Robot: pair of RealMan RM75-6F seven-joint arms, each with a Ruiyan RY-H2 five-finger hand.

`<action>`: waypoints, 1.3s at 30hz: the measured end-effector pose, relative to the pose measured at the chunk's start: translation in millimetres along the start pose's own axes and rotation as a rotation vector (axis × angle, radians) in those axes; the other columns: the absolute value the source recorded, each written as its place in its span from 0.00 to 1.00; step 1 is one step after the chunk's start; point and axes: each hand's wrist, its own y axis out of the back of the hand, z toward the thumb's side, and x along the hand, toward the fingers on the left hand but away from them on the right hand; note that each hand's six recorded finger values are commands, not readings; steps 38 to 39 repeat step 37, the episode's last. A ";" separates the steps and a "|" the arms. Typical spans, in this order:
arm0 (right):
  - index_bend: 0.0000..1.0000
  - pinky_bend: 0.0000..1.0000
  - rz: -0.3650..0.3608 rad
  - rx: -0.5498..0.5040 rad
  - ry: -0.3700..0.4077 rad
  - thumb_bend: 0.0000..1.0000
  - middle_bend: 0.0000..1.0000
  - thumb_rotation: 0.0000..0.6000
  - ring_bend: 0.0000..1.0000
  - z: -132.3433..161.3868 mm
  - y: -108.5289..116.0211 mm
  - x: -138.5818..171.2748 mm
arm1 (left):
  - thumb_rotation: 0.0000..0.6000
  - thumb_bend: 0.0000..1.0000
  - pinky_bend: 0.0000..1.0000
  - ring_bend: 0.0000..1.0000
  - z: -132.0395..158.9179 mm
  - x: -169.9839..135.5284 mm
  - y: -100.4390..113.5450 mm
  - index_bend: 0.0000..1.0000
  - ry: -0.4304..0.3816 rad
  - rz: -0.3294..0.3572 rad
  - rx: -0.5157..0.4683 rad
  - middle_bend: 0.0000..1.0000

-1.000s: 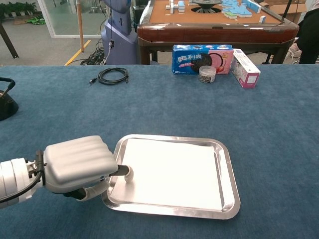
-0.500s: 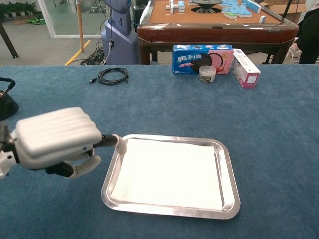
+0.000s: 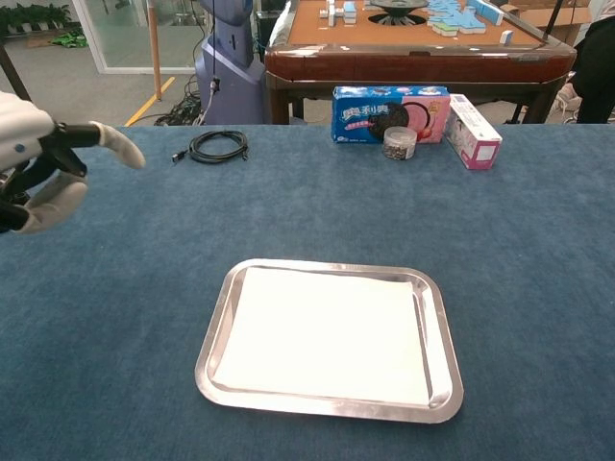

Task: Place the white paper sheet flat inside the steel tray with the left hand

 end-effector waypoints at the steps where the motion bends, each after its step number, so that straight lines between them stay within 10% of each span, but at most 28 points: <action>1: 0.48 0.32 0.008 0.007 0.000 0.26 0.50 1.00 0.36 0.4 -2.3 -0.4 | 1.00 0.57 0.92 0.66 -5.6 -3.6 1.1 0.26 0.024 0.003 -0.006 0.62; 16: 0.48 0.32 0.107 0.145 -0.039 0.26 0.48 1.00 0.36 -0.6 -33.1 -5.8 | 1.00 0.54 0.45 0.34 -73.8 -64.9 14.9 0.47 0.301 0.102 -0.044 0.41; 39: 0.48 0.32 0.241 0.190 -0.044 0.26 0.48 1.00 0.36 4.9 -74.4 -8.7 | 1.00 0.51 0.44 0.34 -99.2 -119.1 13.9 0.47 0.420 0.158 -0.034 0.41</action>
